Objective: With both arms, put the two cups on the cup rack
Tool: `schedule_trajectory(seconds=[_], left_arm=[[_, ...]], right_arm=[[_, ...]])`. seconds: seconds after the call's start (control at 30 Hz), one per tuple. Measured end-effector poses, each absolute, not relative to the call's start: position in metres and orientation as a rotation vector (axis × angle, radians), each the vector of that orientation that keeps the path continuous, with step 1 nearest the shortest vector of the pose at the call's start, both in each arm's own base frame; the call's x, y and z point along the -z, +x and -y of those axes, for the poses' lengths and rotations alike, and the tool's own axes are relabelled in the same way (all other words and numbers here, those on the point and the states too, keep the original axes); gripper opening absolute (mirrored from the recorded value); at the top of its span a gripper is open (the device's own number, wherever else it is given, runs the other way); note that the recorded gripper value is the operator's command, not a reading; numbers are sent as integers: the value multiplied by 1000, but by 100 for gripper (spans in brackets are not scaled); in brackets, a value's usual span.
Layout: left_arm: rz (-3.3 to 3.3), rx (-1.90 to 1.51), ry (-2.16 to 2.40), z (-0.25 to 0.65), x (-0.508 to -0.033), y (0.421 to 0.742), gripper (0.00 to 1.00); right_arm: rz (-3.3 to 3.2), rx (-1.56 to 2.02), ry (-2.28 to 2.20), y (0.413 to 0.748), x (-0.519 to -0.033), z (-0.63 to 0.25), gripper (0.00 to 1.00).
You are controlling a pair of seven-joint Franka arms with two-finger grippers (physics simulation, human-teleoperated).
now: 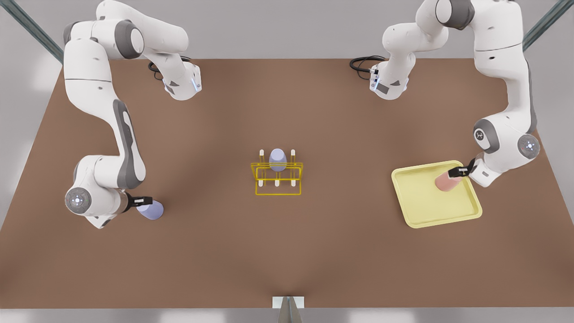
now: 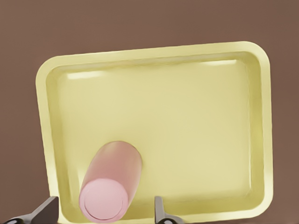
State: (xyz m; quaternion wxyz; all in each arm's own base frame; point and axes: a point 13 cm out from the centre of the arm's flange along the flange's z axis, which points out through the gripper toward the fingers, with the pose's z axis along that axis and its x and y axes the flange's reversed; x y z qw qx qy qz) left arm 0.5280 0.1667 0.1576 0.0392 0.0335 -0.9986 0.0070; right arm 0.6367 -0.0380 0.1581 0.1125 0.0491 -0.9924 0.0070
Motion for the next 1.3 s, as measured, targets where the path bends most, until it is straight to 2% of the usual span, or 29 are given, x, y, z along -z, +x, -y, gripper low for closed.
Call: schedule_trajectory(seconds=[0.2, 0.4, 0.67, 0.73, 1.3], left_arm=[[3085, 15, 20, -177, -124, 528, 100], [3056, 11, -38, -174, -89, 500, 100], [3085, 53, -94, -182, -64, 503, 100], [3100, 65, -110, -183, -64, 507, 95], [3099, 36, -189, -169, -82, 513, 95]], right_arm=[[2946, 44, 110, 633, -123, 34, 100], [2972, 56, 97, 635, -101, 37, 100], [2994, 53, 92, 632, -90, 42, 100], [2994, 49, 101, 631, -88, 40, 100], [2974, 39, 115, 618, -70, 41, 100]])
